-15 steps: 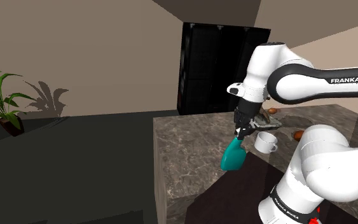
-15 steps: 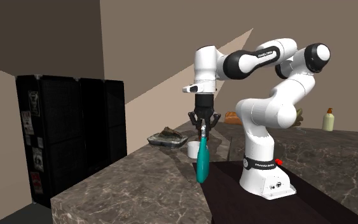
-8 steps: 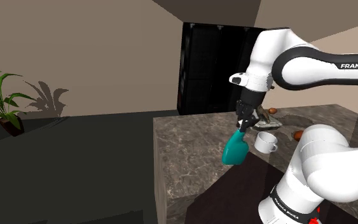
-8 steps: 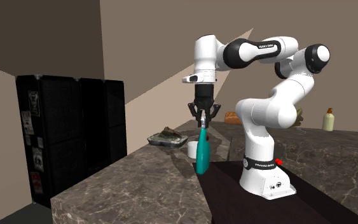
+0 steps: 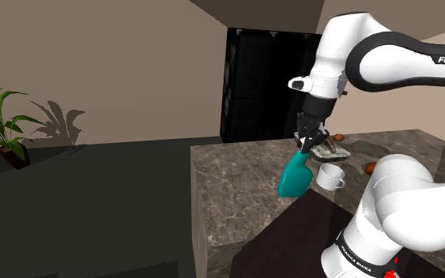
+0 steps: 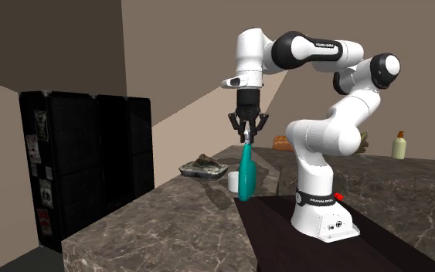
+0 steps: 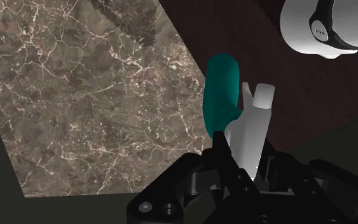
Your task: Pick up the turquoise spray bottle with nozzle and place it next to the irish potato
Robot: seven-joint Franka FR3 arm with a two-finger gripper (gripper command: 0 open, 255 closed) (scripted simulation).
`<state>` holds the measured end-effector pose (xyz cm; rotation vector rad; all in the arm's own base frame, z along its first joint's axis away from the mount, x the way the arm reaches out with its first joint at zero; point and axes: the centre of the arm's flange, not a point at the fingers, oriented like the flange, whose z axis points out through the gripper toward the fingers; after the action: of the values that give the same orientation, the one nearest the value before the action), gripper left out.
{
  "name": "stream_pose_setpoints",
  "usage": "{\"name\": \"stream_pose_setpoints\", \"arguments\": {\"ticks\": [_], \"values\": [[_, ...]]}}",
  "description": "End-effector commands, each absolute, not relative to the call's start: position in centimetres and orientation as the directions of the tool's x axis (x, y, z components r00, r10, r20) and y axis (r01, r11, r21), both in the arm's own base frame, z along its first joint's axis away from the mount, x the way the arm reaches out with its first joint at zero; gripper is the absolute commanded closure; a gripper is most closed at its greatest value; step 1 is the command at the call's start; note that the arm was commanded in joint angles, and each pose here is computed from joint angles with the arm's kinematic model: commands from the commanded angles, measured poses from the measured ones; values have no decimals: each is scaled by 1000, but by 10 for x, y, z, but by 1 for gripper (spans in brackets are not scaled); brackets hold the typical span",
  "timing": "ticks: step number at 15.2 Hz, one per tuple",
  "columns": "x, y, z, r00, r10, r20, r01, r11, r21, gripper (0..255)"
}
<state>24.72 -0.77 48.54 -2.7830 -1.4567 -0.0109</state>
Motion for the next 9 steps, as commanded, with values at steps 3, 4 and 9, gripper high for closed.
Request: {"name": "stream_pose_setpoints", "arguments": {"ticks": [3, 4, 9], "values": [[246, -7, 507, 570, 822, 6, 822, -570, 3, 255], [246, -7, 512, 570, 822, 6, 822, -570, 3, 255], [246, -7, 539, 570, 822, 6, 822, -570, 3, 255]]}}
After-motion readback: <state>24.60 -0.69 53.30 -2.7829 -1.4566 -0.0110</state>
